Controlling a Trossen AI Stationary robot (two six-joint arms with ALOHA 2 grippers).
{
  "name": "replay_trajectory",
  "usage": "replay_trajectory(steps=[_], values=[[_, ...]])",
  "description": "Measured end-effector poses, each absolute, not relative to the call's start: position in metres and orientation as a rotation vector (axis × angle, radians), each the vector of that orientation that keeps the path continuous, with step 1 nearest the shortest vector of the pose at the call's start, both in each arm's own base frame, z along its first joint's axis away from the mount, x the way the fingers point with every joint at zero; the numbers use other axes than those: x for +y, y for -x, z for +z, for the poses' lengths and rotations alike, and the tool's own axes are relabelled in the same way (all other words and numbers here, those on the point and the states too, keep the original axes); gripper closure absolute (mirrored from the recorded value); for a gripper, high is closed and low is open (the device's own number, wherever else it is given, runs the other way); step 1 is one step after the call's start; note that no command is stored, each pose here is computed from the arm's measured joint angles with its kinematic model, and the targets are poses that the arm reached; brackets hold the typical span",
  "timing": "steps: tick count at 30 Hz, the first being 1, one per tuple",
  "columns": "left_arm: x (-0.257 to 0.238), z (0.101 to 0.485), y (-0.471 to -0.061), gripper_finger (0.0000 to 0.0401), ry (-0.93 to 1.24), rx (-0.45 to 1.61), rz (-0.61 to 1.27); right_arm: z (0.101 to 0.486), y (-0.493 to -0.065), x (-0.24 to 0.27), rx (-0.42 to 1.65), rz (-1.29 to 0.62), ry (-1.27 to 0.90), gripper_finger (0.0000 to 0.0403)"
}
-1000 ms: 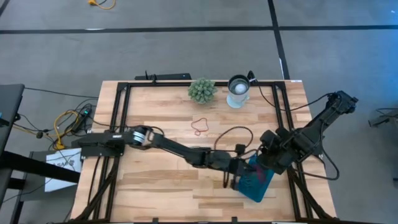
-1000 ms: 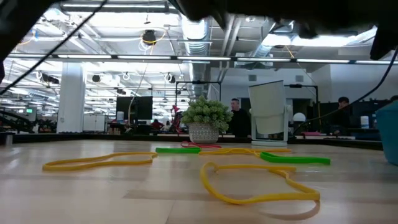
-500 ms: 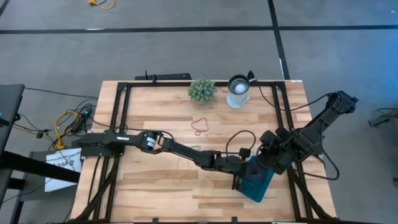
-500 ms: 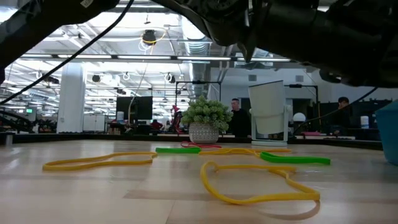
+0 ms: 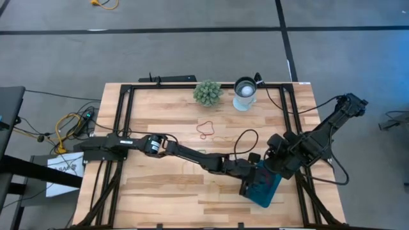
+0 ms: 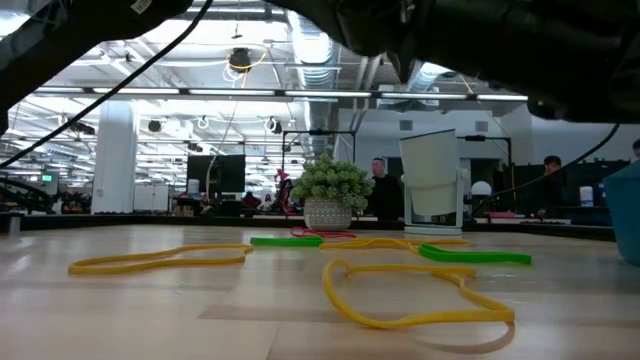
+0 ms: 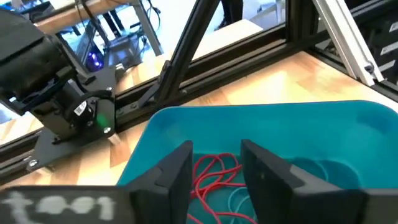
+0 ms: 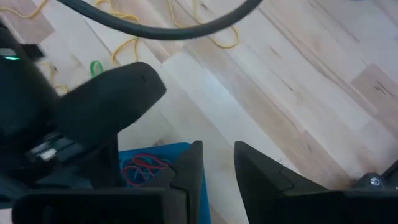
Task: Pick and place items into bin
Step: Put the red rubber band into the blue bin
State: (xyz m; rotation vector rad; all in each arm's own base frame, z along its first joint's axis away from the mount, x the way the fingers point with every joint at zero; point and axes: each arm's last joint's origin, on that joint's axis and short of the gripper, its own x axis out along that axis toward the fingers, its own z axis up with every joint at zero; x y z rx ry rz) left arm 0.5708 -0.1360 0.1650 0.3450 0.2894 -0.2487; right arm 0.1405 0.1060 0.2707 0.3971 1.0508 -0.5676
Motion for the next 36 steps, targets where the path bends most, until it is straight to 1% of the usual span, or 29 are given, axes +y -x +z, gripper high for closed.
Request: replay_trajectory(steps=[5,10,14,21,25,28,32,34,36], values=[[-0.137,0.186,-0.572,0.0250,-0.364,0.338,-0.254,0.271,-0.140,0.106,1.052,-0.568,-0.396,0.0316],[-0.136,0.195,-0.568,0.0248,-0.366,0.440,-0.293,0.271,-0.140,0.106,1.052,-0.566,-0.397,0.0316],[-0.132,0.203,-0.560,0.0254,-0.370,0.517,-0.281,0.271,-0.141,0.106,1.046,-0.575,-0.413,0.0316],[-0.119,0.247,-0.527,0.0271,-0.405,0.729,-0.207,0.271,-0.141,0.106,1.025,-0.586,-0.415,0.0316],[-0.105,0.285,-0.494,0.0275,-0.418,0.869,-0.214,0.271,-0.141,0.104,0.988,-0.606,-0.387,0.0316],[-0.086,0.308,-0.462,0.0275,-0.423,1.051,-0.126,0.273,-0.141,0.103,0.949,-0.617,-0.372,0.0316],[-0.063,0.335,-0.418,0.0276,-0.425,1.265,0.078,0.273,-0.142,0.102,0.898,-0.635,-0.345,0.0316],[-0.057,0.354,-0.396,0.0276,-0.424,1.296,0.198,0.274,-0.143,0.101,0.858,-0.648,-0.326,0.0316],[-0.052,0.372,-0.382,0.0276,-0.419,1.219,0.300,0.275,-0.145,0.101,0.809,-0.660,-0.310,0.0316]])
